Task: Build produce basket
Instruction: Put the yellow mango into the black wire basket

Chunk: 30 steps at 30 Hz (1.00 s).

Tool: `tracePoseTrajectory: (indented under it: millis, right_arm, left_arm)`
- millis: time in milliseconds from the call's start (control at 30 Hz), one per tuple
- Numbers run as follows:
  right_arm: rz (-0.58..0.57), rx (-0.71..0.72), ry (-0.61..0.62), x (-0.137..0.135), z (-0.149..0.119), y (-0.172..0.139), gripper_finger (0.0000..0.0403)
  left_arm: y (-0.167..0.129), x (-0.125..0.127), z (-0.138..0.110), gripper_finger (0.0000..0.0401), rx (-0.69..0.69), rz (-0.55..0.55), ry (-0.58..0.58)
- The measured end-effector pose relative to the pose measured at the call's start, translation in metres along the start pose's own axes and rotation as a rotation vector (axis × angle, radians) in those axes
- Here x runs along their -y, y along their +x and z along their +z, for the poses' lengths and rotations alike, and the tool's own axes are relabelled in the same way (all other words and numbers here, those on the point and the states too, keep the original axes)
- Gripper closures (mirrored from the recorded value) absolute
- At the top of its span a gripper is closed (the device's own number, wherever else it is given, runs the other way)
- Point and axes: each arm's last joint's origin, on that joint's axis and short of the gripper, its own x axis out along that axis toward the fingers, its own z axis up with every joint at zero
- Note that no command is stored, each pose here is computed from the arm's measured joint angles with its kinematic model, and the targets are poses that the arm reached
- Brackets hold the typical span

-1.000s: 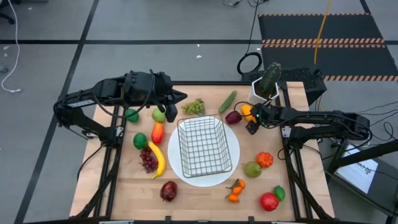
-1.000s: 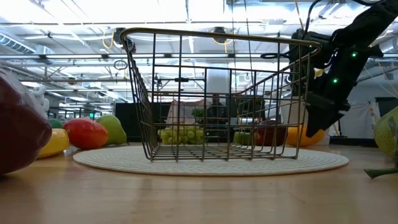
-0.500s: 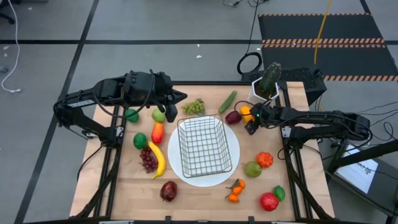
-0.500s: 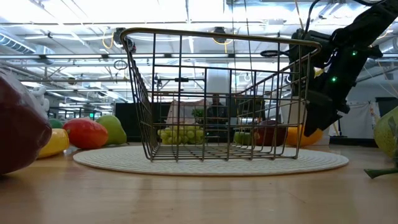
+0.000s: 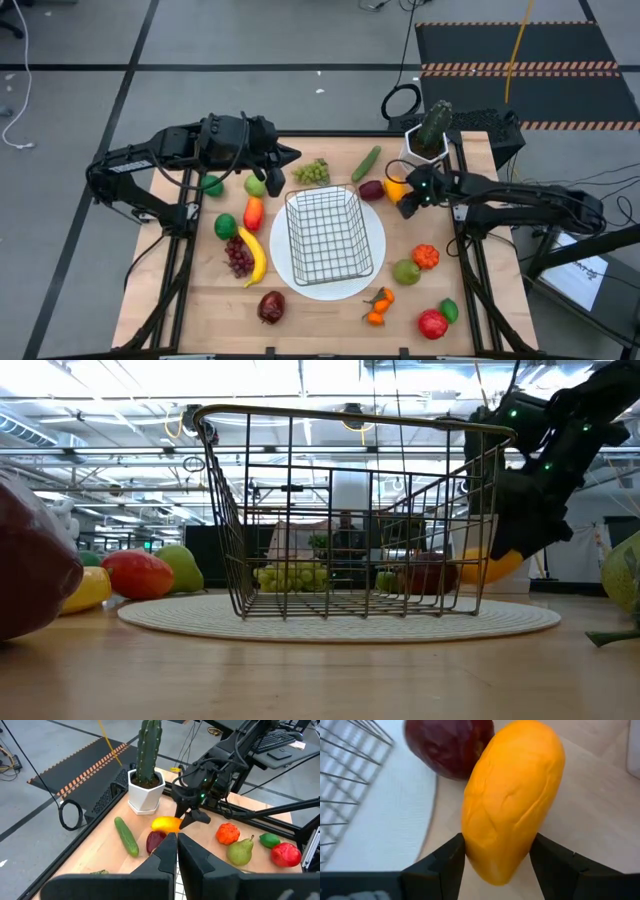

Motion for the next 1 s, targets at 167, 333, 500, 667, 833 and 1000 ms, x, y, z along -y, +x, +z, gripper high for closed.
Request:
tracePoseTrajectory:
  millis: [167,333,500,667,833,1000]
  right_arm:
    - [0.106,0.029,0.033,-0.003,0.000,-0.011,0.0205]
    - [0.208,0.042,0.086,-0.005,-0.001,-0.021,0.0205]
    - [0.339,0.061,0.170,-0.010,0.001,-0.031,0.0205]
    - [0.463,0.166,0.263,-0.017,0.010,-0.042,0.0205]
    - [0.631,0.318,0.307,-0.028,0.026,-0.054,0.0205]
    - [0.815,0.506,0.362,-0.037,0.041,-0.073,0.0206]
  left_arm:
    - [0.000,0.000,0.000,0.0384,0.000,0.000,0.041]
    - [0.000,0.000,0.000,0.0384,0.000,0.000,0.066]
    - [0.000,0.000,0.000,0.0384,0.000,0.000,0.090]
    - [0.000,0.000,0.000,0.0384,-0.001,-0.003,0.099]
    - [0.000,-0.001,0.000,0.0384,-0.024,-0.108,0.075]
    - [0.001,-0.002,0.001,0.0384,-0.048,-0.201,0.045]
